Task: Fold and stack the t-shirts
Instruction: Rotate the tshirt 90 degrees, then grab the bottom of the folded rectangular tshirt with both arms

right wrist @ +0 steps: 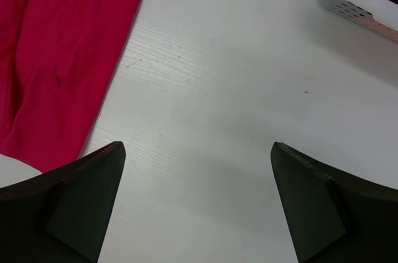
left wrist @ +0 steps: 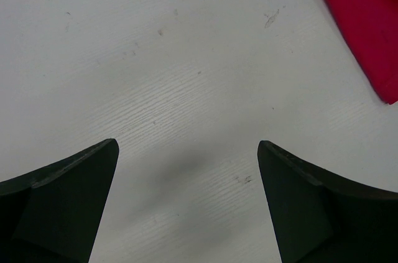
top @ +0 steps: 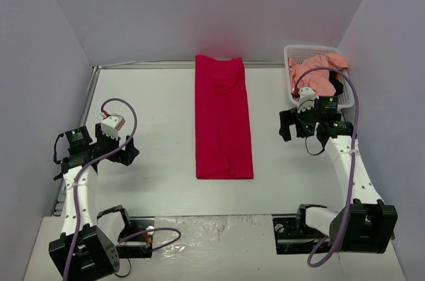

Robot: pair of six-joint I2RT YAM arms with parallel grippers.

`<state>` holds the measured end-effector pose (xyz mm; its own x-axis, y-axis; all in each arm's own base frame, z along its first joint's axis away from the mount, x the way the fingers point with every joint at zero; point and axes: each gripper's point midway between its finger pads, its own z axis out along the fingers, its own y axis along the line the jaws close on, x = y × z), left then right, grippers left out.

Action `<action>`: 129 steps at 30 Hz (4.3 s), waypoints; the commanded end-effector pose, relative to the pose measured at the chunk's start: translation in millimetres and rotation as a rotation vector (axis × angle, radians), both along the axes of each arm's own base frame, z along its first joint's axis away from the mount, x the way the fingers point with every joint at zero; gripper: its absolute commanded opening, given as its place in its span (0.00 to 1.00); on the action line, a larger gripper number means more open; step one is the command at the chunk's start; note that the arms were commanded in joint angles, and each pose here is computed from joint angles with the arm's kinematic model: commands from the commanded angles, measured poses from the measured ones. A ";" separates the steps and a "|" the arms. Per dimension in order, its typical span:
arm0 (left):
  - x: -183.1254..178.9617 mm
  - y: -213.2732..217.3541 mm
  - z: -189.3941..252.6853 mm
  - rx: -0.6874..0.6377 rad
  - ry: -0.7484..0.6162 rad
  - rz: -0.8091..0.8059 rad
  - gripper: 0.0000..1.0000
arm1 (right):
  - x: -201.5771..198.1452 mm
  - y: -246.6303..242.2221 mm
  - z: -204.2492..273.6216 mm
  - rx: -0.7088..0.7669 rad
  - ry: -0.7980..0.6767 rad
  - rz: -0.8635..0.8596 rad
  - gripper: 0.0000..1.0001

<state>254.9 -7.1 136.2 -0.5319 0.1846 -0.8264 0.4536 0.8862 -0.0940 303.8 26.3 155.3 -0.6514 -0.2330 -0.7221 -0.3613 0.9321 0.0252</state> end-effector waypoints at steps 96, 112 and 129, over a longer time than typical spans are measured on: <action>-88.3 -249.3 -48.2 0.560 -0.265 -1.071 0.81 | 10.9 -37.9 -48.3 -0.115 0.200 -0.211 1.00; -73.4 -270.6 -74.4 0.642 -0.290 -1.021 0.59 | 9.6 -38.3 -52.2 -0.114 0.219 -0.204 1.00; -51.5 -257.8 -87.6 0.695 -0.203 -0.954 0.44 | 9.3 -37.3 -50.4 -0.109 0.214 -0.196 1.00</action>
<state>195.9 -255.3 36.4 0.2009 0.8814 -0.4275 0.9124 -0.0094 0.4093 309.7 -7.3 96.3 -0.8300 -0.1588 -0.5346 -0.1780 0.9839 -0.0159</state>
